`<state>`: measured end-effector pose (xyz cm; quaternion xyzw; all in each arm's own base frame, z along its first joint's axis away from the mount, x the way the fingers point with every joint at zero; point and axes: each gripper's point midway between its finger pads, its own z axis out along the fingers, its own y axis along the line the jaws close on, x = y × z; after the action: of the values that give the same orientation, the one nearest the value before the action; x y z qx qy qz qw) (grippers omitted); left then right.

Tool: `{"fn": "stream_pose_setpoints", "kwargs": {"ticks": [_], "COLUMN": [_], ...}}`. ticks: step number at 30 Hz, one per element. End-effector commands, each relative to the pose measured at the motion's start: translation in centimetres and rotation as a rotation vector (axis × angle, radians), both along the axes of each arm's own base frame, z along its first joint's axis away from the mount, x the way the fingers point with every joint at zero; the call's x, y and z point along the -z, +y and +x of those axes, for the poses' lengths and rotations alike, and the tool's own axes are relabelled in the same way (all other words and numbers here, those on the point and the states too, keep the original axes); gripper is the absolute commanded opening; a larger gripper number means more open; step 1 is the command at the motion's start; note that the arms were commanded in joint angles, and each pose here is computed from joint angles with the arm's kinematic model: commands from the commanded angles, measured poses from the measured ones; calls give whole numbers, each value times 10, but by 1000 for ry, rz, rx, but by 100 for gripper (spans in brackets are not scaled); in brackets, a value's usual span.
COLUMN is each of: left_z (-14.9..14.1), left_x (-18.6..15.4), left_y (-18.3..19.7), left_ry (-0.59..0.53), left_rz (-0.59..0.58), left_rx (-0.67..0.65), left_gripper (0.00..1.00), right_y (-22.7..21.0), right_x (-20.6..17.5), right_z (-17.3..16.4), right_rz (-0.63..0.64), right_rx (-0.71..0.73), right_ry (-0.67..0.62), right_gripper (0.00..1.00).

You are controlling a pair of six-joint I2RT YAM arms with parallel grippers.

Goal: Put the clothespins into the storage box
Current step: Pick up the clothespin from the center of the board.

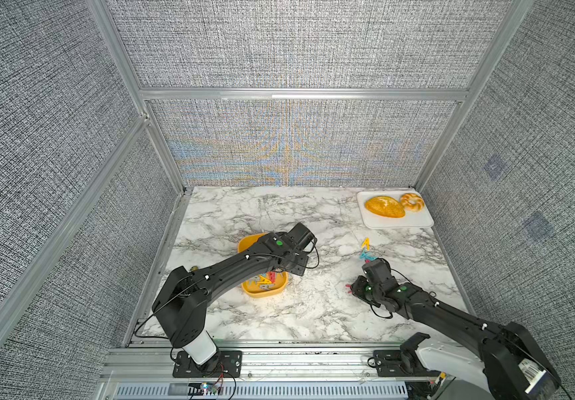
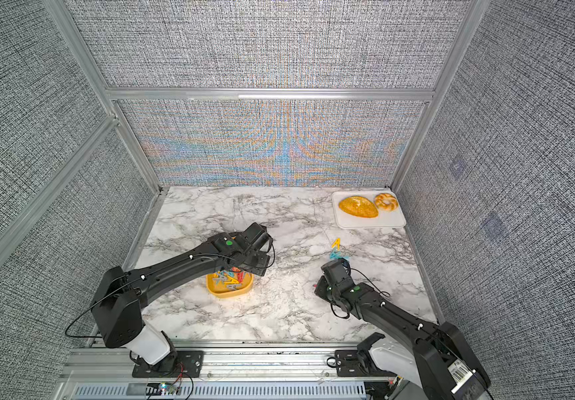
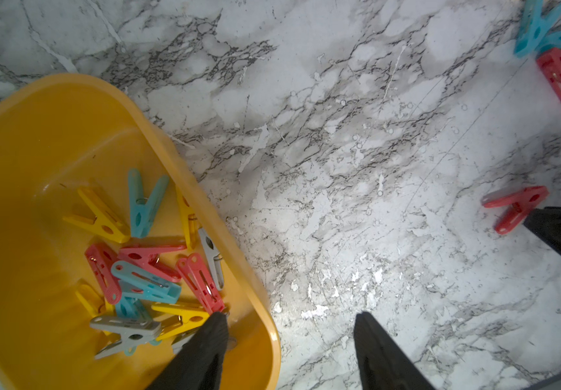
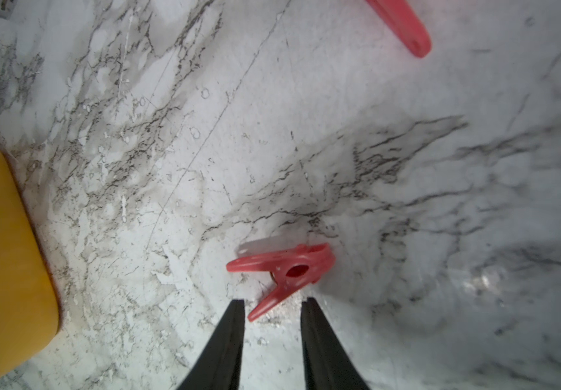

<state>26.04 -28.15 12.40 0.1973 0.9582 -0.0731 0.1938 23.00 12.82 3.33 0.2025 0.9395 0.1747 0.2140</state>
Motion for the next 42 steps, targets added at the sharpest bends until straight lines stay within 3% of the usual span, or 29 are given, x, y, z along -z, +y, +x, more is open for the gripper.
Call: {"fn": "stream_pose_setpoints", "kwargs": {"ticks": [1,9,21,31,36,42], "left_z": [1,-1,-1,0,8,16], "left_x": [-1,3,4,-1,-12,-34], "left_y": [-5,-2,-4,4,27,89], "left_ry": [-5,-3,0,-15,-12,-60], "left_rz": [-20,-16,-22,-34,-144,-287], "left_rx": [1,-5,-4,-32,-137,-361], "left_gripper": [65,65,65,65,66,69], "right_y": [-1,4,-5,3,49,150], "right_x": [0,6,16,-32,-79,-127], "right_z": [5,12,5,28,57,85], "right_rz": [-25,-48,-130,-142,-65,-4], "right_rx": [-3,-30,-66,-124,-271,-496], "right_ry": [-8,4,32,-102,-222,-317], "right_gripper": [33,31,14,2,1,1]}}
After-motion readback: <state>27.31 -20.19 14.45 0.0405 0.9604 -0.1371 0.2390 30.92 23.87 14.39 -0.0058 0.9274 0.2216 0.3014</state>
